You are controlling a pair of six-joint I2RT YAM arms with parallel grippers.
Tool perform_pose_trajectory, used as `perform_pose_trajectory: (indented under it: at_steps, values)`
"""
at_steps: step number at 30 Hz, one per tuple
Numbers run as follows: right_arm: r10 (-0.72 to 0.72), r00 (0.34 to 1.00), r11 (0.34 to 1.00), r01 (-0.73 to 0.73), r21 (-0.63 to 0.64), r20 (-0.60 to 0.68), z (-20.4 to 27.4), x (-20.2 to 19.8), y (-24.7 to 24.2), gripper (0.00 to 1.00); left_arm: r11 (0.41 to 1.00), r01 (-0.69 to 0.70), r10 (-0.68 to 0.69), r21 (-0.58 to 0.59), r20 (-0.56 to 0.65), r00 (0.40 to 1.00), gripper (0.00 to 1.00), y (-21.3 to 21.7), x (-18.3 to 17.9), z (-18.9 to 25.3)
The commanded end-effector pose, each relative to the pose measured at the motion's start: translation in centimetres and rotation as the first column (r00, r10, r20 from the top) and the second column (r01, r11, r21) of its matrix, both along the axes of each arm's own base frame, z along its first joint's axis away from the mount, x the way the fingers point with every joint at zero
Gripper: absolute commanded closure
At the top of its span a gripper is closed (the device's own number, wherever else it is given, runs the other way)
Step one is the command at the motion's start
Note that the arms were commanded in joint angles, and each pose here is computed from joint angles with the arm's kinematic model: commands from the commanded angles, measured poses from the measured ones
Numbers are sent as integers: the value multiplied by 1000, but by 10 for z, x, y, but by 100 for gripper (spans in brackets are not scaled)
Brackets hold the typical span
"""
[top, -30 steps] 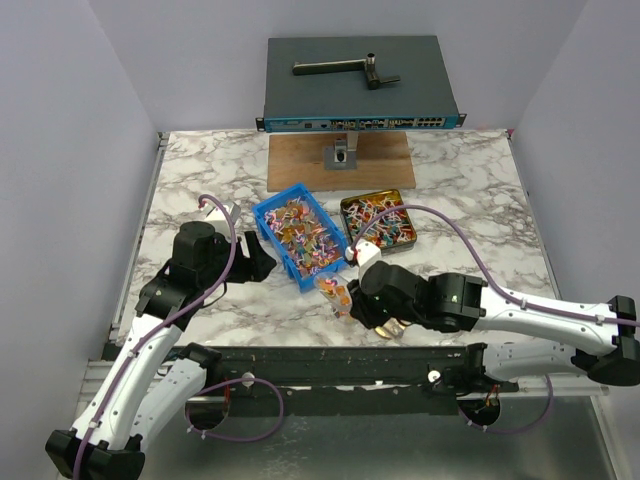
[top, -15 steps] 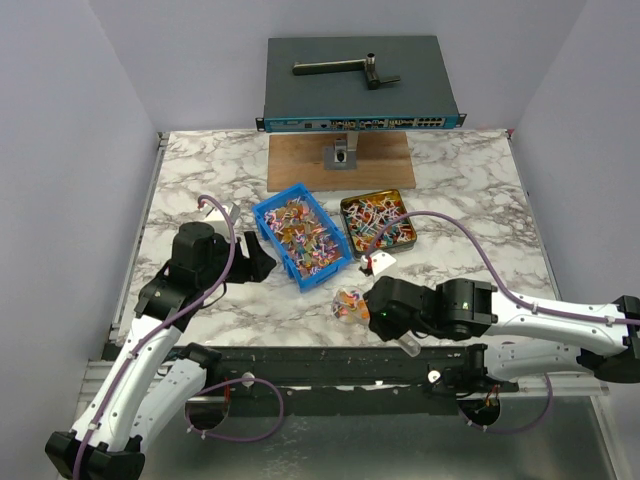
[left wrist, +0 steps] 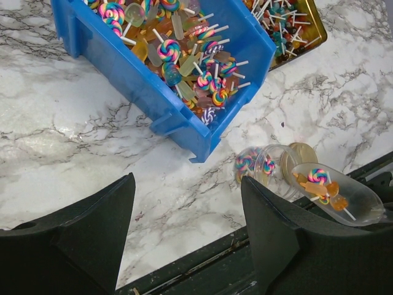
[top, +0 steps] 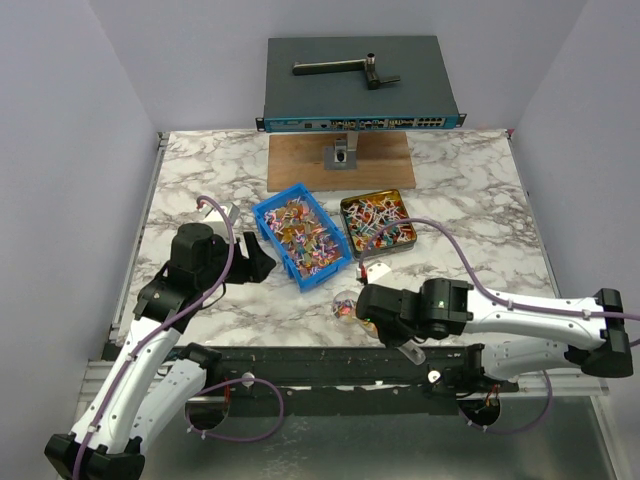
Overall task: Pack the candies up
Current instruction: Place the fake candies in the packing bottle.
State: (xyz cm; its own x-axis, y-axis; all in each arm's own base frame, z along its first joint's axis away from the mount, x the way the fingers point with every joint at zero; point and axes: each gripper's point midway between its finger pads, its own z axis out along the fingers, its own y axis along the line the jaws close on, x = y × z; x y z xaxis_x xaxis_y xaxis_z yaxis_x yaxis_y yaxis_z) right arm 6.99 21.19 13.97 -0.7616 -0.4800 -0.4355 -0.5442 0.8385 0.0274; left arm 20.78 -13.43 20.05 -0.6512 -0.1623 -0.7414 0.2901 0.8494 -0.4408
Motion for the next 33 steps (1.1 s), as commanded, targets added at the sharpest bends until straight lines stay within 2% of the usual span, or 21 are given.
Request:
perform_pose_trajectory:
  at_steps: [1, 18, 28, 33]
  values:
    - [-29, 999, 998, 28, -49, -32, 3, -4, 0, 99, 1000, 4, -4, -2, 20, 1000, 28, 1, -1, 3]
    - [-12, 996, 990, 0, -140, -87, 1, -1, 13, 99, 1000, 18, -16, -26, 57, 998, 28, 0, -6, 12]
    - [-10, 989, 993, -7, -119, -146, 8, 3, 19, 99, 999, 28, -24, -40, 75, 997, 28, -1, -9, 17]
    - [-47, 992, 995, 36, -88, -119, 21, 15, 15, 99, 999, 30, -27, -43, 84, 996, 28, -1, -11, 19]
